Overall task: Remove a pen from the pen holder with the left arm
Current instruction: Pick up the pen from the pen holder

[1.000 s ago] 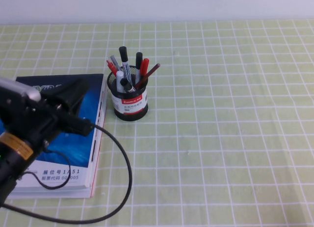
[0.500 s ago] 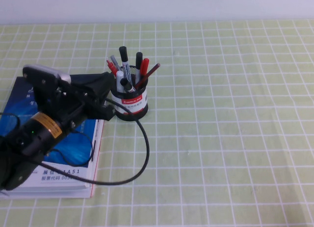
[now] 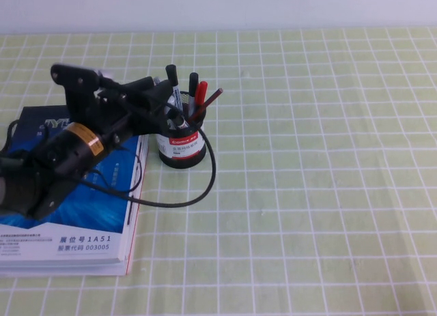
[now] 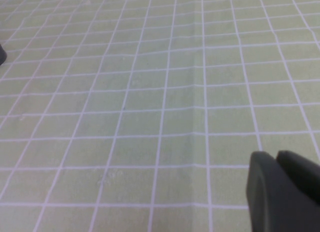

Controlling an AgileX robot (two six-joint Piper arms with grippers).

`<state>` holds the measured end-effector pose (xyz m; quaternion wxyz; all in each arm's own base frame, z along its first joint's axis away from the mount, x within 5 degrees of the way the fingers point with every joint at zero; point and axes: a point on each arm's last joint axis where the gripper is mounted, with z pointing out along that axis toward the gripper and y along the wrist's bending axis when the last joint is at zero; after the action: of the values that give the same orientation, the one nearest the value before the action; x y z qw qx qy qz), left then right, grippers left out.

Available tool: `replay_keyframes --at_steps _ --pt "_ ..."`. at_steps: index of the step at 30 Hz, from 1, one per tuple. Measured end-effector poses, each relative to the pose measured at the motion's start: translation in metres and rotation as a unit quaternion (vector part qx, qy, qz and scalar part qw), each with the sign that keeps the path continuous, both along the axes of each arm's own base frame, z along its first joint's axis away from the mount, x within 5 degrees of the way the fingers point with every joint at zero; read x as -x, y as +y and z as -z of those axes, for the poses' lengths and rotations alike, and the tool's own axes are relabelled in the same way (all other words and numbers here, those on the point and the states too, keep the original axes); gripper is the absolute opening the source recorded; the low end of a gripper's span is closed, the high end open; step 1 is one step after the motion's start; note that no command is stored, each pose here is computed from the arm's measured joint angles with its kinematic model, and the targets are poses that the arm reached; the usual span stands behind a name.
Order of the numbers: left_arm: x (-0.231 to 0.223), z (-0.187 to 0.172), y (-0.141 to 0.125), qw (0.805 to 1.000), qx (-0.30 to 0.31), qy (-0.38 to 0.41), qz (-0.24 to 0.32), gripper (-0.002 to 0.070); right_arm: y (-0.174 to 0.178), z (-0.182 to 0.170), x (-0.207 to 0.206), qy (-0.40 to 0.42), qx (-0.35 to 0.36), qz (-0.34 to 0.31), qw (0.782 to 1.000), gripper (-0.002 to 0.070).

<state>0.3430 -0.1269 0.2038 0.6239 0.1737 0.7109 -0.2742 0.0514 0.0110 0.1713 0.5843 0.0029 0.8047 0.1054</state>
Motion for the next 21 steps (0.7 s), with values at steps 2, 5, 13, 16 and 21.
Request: replay_keyframes --at_steps 2,5,13,16,21 --pt "-0.005 0.000 -0.002 1.000 0.004 0.000 0.001 0.0253 0.000 0.000 0.000 0.000 0.000 0.000 1.000 -0.0015" --pt "-0.009 0.002 -0.005 1.000 0.011 0.002 0.013 0.0254 0.000 0.000 0.000 0.000 0.000 0.000 1.000 -0.0015" --pt "-0.010 0.000 -0.008 1.000 0.014 -0.003 0.021 0.0255 0.000 0.000 0.000 0.000 0.000 0.000 1.000 -0.0015" --pt "-0.012 -0.003 -0.008 1.000 0.018 -0.011 0.023 0.0255 0.000 0.000 0.000 0.000 0.000 0.000 1.000 -0.0015" --pt "-0.013 -0.009 -0.009 0.999 0.030 -0.023 0.028 0.0255 0.000 0.000 0.000 0.000 0.000 0.000 1.000 -0.0015"
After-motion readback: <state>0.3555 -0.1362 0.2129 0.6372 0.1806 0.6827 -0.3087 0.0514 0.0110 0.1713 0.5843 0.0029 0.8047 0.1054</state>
